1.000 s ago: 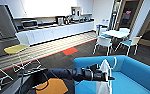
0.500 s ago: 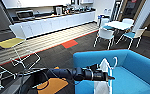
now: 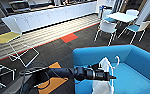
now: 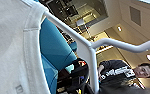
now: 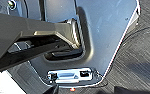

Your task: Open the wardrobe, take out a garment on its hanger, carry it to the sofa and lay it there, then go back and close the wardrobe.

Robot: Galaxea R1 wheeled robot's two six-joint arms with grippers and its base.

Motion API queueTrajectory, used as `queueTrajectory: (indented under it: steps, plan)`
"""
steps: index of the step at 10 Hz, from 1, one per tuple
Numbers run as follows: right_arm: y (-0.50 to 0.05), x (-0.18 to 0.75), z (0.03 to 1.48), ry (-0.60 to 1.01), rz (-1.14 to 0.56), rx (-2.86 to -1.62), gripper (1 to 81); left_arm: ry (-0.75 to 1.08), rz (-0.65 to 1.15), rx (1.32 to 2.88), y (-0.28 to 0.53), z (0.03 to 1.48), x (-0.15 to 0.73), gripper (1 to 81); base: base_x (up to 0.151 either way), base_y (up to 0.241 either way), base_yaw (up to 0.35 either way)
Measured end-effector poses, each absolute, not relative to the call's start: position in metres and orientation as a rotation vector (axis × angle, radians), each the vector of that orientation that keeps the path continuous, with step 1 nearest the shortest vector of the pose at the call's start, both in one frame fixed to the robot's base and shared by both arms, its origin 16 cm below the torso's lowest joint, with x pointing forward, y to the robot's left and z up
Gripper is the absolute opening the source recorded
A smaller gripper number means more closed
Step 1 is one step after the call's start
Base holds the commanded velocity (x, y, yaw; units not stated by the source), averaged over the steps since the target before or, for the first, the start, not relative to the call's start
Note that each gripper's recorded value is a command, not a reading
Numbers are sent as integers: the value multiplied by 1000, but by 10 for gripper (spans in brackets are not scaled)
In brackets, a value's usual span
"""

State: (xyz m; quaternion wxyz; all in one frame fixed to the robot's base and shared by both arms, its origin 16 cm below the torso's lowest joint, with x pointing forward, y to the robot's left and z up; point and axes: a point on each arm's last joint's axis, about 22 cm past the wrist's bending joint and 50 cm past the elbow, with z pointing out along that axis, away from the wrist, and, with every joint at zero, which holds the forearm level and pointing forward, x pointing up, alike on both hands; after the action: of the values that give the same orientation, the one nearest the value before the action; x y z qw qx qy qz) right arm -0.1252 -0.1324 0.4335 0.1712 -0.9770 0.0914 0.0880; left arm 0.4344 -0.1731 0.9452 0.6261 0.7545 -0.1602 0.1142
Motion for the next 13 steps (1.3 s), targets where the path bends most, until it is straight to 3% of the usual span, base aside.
queueTrajectory:
  steps: [7, 13]
  plan:
    - [-133, -124, 433, 259, 249, -2775, 811, -373, 258, 1719, -178, 949, 432, 10, 84, 0, 0]
    - [-132, -124, 433, 260, 249, -2774, 811, -369, 263, 1714, -178, 950, 435, 10, 0, 0, 0]
